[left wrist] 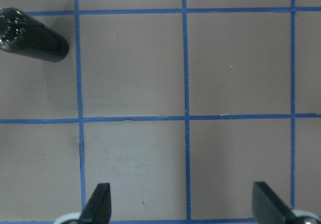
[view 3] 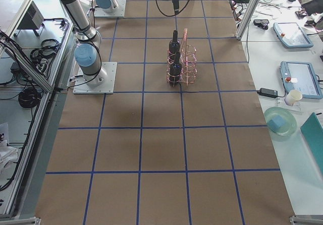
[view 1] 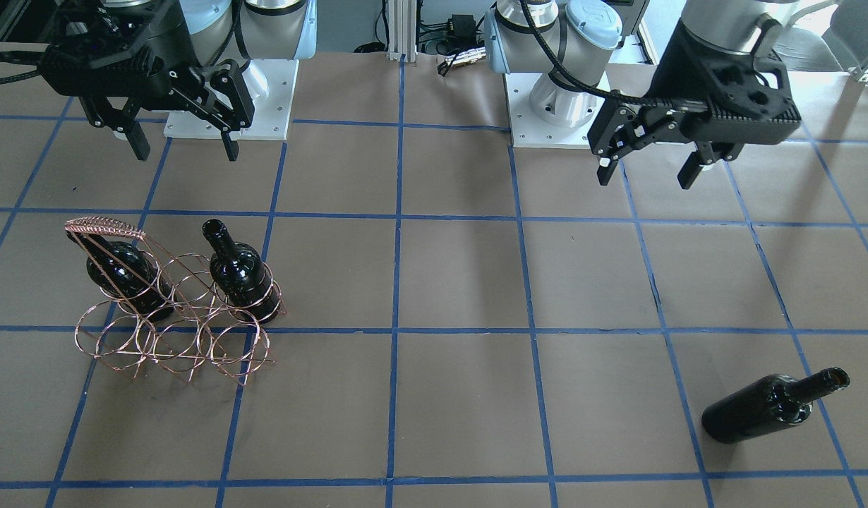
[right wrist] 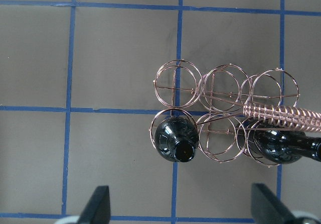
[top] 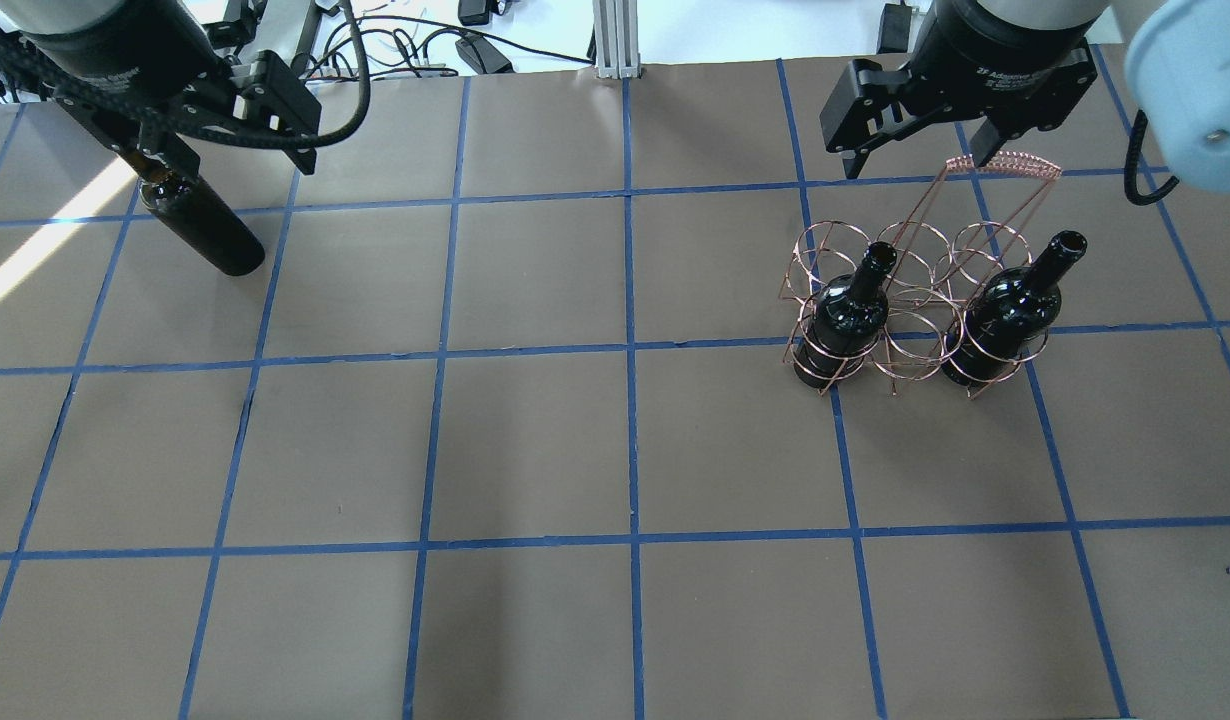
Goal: Place wine into wine basket
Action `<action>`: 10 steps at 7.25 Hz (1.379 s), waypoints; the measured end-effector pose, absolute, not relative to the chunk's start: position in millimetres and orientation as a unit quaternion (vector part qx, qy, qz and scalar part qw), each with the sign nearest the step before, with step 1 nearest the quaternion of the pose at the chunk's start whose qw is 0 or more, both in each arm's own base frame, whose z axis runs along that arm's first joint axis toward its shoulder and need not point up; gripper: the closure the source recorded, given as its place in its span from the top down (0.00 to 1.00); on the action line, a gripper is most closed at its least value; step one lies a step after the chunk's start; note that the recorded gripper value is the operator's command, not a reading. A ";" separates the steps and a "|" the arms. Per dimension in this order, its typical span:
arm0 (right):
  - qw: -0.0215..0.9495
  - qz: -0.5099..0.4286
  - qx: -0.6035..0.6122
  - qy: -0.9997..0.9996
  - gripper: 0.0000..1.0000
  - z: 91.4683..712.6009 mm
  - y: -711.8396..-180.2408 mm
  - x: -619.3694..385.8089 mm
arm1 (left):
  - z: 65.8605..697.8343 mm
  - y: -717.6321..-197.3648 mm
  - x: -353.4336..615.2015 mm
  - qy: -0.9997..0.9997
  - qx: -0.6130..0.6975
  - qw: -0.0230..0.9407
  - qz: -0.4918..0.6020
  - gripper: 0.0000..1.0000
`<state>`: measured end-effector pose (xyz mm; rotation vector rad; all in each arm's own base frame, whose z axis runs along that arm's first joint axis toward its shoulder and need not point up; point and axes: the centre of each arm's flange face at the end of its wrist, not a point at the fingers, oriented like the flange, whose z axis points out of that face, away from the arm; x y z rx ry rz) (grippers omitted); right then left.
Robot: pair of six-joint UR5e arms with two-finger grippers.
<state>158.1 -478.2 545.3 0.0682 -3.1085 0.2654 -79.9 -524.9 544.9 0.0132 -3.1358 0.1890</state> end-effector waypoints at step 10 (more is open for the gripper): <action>0.005 0.081 0.023 -0.996 1.00 542.7 -477.3 159.8 | 402.1 -701.6 164.3 -0.999 -0.028 -0.014 0.039 0.76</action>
